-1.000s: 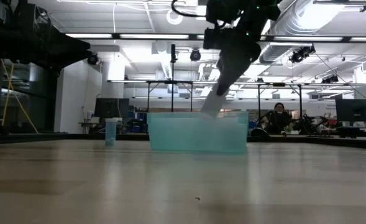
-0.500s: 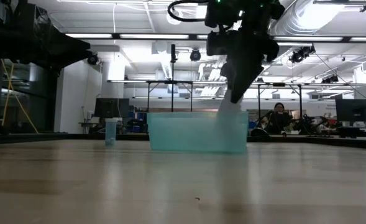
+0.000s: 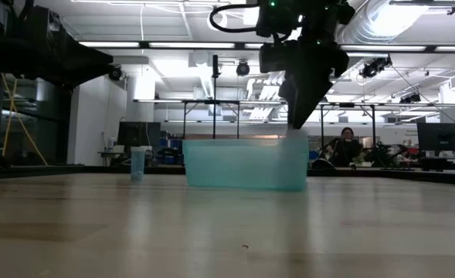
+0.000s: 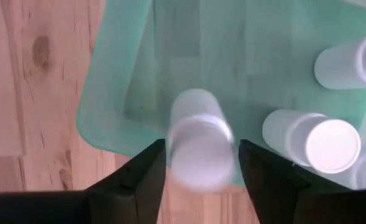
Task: Pick and place pill bottles into a basket
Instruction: Put the white pill bottle into the blue bin, then put the blue pill bottle into the blue bin
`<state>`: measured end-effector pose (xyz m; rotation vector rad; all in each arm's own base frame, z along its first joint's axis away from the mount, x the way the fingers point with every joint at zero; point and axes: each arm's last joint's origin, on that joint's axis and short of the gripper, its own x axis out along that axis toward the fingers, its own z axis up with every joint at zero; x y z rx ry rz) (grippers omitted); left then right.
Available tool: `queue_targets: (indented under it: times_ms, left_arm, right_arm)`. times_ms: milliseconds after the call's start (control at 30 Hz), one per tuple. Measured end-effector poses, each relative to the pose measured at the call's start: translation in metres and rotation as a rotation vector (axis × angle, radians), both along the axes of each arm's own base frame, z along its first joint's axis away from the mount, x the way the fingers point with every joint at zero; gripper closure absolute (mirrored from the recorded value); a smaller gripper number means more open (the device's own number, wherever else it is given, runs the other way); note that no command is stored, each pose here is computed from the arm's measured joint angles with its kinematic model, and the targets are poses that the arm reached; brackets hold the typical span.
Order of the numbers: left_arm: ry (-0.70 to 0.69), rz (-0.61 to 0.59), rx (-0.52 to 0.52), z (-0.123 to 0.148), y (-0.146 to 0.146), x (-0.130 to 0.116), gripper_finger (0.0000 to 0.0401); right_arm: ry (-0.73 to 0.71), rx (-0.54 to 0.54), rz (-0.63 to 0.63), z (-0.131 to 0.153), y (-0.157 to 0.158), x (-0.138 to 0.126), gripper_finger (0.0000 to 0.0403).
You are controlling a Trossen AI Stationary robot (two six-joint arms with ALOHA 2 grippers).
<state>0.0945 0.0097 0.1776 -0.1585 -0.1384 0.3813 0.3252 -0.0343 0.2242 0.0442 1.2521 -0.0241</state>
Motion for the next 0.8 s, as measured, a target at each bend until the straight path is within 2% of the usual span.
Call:
queue_targets:
  times_ms: [267, 433, 533, 667, 800]
  left_arm:
    - [0.0, 0.001, 0.0, 0.0, 0.0, 0.0, 0.0217]
    - [-0.004, 0.001, 0.0, 0.0, 0.0, 0.0, 0.0217]
    - [-0.004, 0.001, 0.0, 0.0, 0.0, 0.0, 0.0217]
    - [-0.004, 0.001, -0.001, 0.0, 0.0, 0.0, 0.0217]
    - [-0.003, -0.002, -0.001, 0.0, 0.0, 0.0, 0.0217]
  right_arm:
    - [0.005, -0.023, -0.01, 0.0, -0.002, 0.0, 0.0213]
    - [0.015, -0.091, -0.02, 0.0, -0.003, -0.001, 0.0213]
    - [0.003, -0.082, -0.013, 0.005, -0.003, -0.003, 0.0215]
    - [-0.093, -0.061, 0.034, 0.019, 0.0, -0.004, 0.0224]
    - [-0.253, -0.077, 0.071, 0.037, 0.006, -0.013, 0.0239]
